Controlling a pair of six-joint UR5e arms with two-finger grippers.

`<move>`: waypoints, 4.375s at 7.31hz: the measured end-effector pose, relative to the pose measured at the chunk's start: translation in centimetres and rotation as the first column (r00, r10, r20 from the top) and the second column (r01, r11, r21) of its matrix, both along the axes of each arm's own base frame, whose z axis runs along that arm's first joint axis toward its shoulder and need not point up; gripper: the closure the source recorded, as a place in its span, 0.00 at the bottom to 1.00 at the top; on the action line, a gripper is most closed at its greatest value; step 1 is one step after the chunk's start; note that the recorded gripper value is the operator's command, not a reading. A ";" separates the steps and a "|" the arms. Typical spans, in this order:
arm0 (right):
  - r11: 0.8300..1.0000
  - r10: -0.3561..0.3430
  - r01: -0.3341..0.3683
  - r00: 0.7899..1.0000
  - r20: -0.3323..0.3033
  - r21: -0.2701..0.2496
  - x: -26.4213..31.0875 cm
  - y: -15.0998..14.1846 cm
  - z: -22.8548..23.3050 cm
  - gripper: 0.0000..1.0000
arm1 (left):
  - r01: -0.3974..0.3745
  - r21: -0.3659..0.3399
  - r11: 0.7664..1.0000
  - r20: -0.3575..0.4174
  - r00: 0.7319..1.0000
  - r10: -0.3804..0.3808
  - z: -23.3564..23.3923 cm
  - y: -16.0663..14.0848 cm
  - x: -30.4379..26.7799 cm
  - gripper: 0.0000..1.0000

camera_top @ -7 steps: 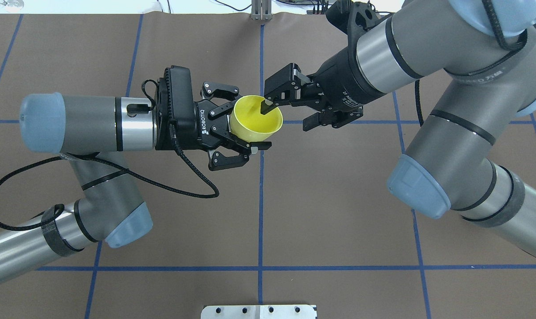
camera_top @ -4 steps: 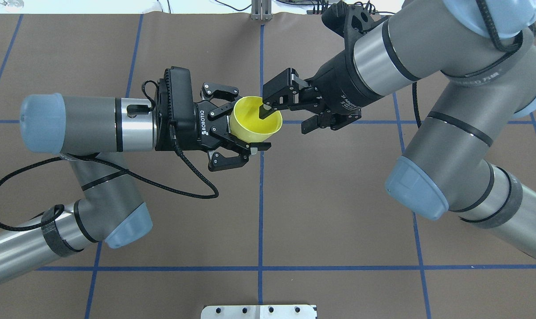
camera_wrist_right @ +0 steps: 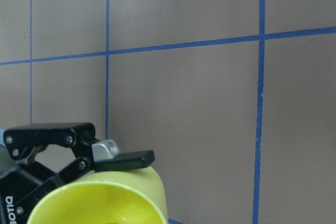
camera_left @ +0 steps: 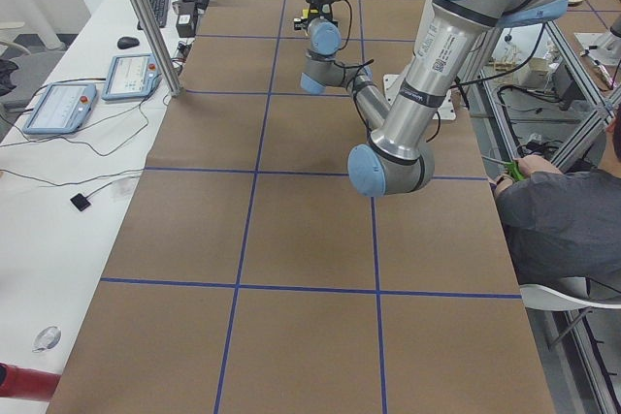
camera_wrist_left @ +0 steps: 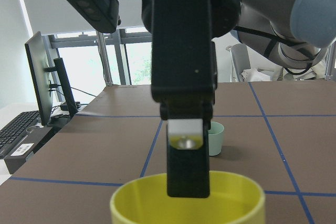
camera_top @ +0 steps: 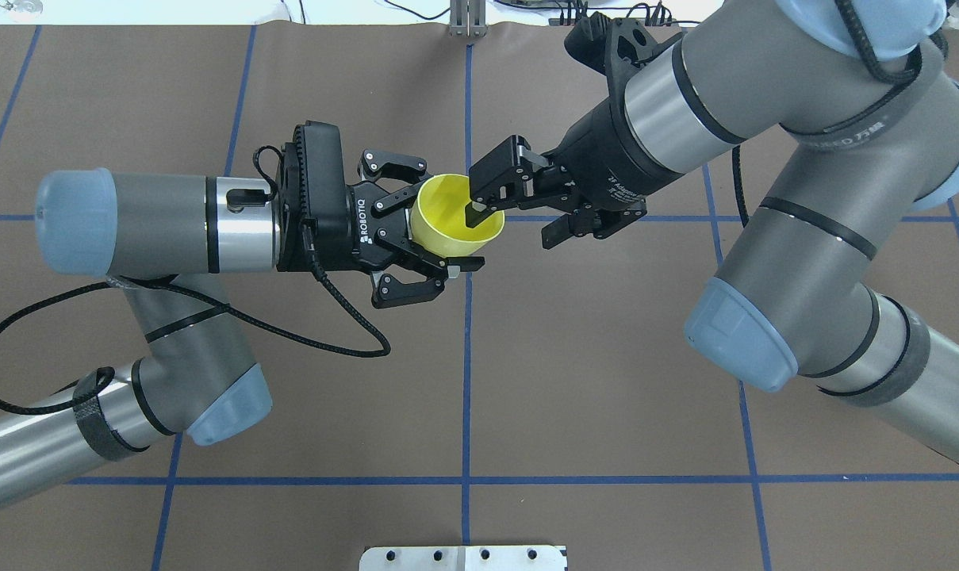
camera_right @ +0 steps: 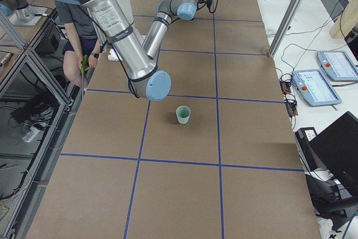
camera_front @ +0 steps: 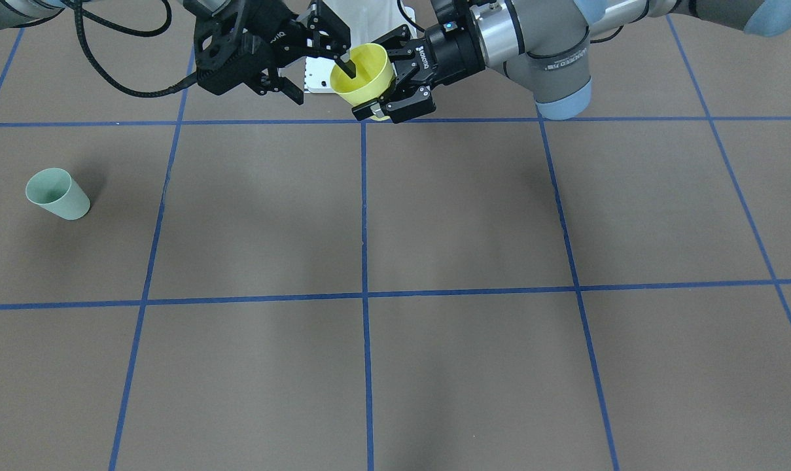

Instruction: Transfer and stack yellow cup on green cup

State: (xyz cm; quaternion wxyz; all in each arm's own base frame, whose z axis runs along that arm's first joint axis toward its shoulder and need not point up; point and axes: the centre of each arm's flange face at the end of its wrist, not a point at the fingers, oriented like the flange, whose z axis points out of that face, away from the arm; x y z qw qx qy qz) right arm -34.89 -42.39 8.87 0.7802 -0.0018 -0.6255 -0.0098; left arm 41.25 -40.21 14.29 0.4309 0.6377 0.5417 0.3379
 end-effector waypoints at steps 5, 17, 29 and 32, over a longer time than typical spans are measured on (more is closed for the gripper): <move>1.000 -0.004 0.004 1.000 0.009 0.008 0.0 0.0 -1.1 0.61 | 0.000 0.003 1.000 -0.005 1.000 0.000 0.2 0.0 0.0 0.98; 1.000 0.017 -0.017 1.000 -0.019 -0.018 0.0 -1.3 -0.6 1.00 | 0.022 -0.011 1.000 0.007 1.000 -0.022 1.1 -0.2 0.0 0.00; 0.981 0.192 -0.185 0.916 -0.352 0.054 17.5 -9.9 22.4 1.00 | 0.516 -0.296 0.804 0.539 0.785 -0.305 22.6 -12.8 -14.6 0.00; 0.984 0.171 -0.131 0.892 -0.419 0.122 24.0 -6.3 30.2 1.00 | 0.677 -0.242 0.695 0.830 0.515 -0.212 31.5 -16.5 -25.0 0.00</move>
